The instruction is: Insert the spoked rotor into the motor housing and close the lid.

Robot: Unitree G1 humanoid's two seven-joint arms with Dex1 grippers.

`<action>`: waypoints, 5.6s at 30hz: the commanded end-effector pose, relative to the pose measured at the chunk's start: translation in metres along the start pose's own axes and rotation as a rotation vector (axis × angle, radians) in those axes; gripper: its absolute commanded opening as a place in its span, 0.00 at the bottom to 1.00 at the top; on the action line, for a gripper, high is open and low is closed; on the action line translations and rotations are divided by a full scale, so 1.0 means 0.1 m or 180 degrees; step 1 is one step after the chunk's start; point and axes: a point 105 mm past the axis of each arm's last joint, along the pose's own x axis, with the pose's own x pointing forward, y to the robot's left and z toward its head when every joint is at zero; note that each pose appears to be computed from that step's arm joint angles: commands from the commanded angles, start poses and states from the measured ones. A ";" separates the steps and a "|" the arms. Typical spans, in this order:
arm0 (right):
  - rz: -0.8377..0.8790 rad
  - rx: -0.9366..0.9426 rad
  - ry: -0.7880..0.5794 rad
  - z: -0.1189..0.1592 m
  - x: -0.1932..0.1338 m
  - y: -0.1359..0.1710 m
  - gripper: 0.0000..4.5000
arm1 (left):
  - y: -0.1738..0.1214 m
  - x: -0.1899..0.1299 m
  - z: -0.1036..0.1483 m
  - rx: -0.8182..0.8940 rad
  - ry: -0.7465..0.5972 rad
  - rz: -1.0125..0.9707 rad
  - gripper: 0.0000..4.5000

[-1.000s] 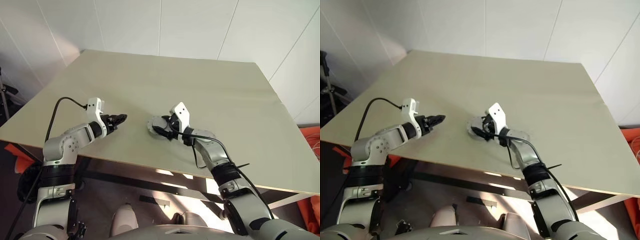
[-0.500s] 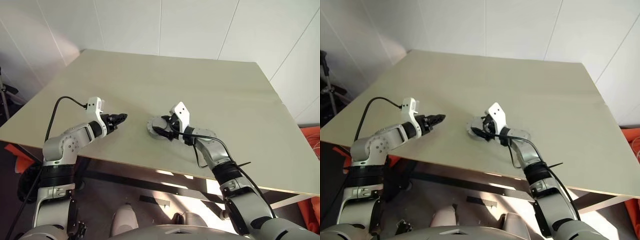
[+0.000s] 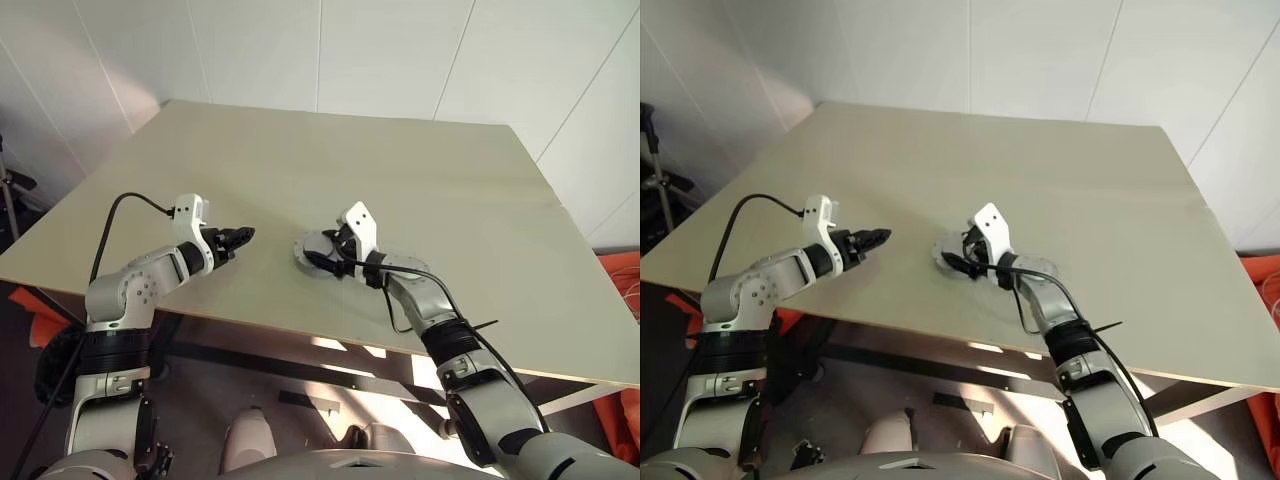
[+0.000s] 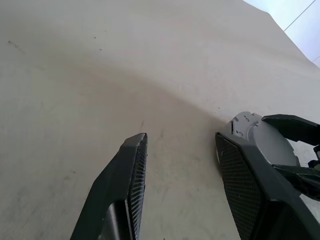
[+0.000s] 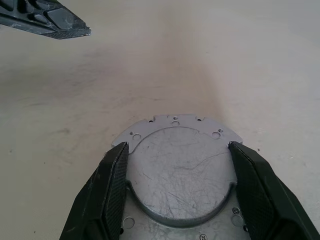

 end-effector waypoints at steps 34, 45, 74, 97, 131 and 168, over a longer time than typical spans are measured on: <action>0.0295 0.0376 -0.0398 0.20 -0.19 0.16 0.69 | -0.05 -0.04 0.08 0.0094 -0.0089 -0.0046 0.51; 0.0002 0.0189 -0.0428 0.26 -0.13 0.06 0.69 | -0.06 -0.02 0.08 0.0101 -0.0079 -0.0054 0.51; -0.0195 0.0138 0.0115 -0.16 -0.18 -0.10 0.69 | -0.07 -0.04 0.10 0.0104 -0.0088 -0.0069 0.51; -0.0399 0.0109 0.0278 -0.29 -0.35 -0.32 0.69 | -0.09 -0.03 0.11 0.0115 -0.0085 -0.0094 0.51; -0.0491 0.0256 0.0126 -0.14 -0.55 -0.50 0.69 | -0.10 -0.03 0.08 0.0100 -0.0059 -0.0098 0.51; -0.0142 0.0234 -0.0080 0.11 -0.54 -0.26 0.69 | -0.25 -0.03 0.02 -0.0056 0.0136 -0.0345 0.51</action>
